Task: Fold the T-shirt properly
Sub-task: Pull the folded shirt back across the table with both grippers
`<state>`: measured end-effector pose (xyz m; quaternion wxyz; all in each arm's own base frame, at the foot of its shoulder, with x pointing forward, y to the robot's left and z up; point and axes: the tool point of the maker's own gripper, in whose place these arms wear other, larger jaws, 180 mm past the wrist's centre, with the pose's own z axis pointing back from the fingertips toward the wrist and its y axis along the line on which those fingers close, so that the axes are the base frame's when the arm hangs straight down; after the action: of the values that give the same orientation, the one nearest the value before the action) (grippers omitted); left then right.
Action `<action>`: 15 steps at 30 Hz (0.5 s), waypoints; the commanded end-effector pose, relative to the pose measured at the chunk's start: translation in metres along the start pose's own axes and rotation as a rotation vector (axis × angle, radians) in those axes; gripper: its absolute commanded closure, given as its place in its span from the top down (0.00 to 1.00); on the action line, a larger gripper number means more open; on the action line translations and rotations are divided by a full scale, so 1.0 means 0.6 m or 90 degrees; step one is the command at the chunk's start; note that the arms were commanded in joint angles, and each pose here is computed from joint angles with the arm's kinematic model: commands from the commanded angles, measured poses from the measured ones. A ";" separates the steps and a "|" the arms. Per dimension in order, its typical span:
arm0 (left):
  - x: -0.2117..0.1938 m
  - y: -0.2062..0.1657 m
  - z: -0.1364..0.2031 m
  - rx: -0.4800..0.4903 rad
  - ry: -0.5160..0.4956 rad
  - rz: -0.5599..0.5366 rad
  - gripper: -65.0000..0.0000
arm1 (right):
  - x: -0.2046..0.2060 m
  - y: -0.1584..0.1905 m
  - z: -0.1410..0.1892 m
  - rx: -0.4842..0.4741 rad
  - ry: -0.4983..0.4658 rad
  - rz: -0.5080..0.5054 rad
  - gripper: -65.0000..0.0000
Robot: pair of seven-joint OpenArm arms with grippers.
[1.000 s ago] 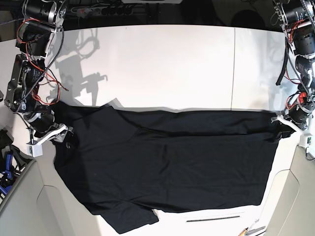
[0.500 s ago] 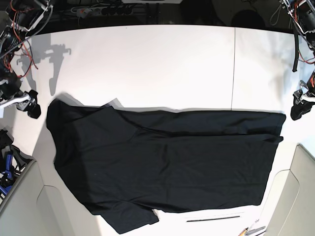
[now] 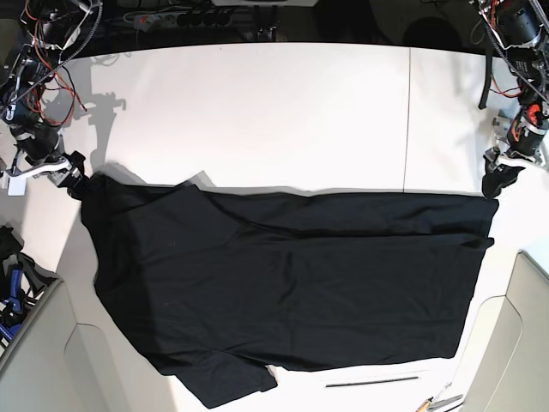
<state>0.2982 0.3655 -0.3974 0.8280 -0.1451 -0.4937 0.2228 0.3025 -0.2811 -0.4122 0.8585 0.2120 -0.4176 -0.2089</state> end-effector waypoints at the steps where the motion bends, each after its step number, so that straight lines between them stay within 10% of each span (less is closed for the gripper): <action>1: 0.036 -0.008 -0.009 -0.009 -0.023 -0.016 0.61 | 0.020 0.011 -0.006 0.011 -0.013 0.012 0.58; 11: 0.048 -0.021 -0.066 0.030 0.001 -0.028 0.59 | -0.017 0.087 -0.052 0.073 0.016 0.010 0.57; 15: 0.057 -0.023 -0.068 0.028 -0.013 -0.029 0.20 | -0.014 0.092 -0.055 0.077 0.001 0.007 0.27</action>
<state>0.3416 0.3601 -0.4031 0.8433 -0.1189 -0.4753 0.2210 0.3261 -0.2171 -0.4178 0.8525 0.2657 -0.4110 -0.1835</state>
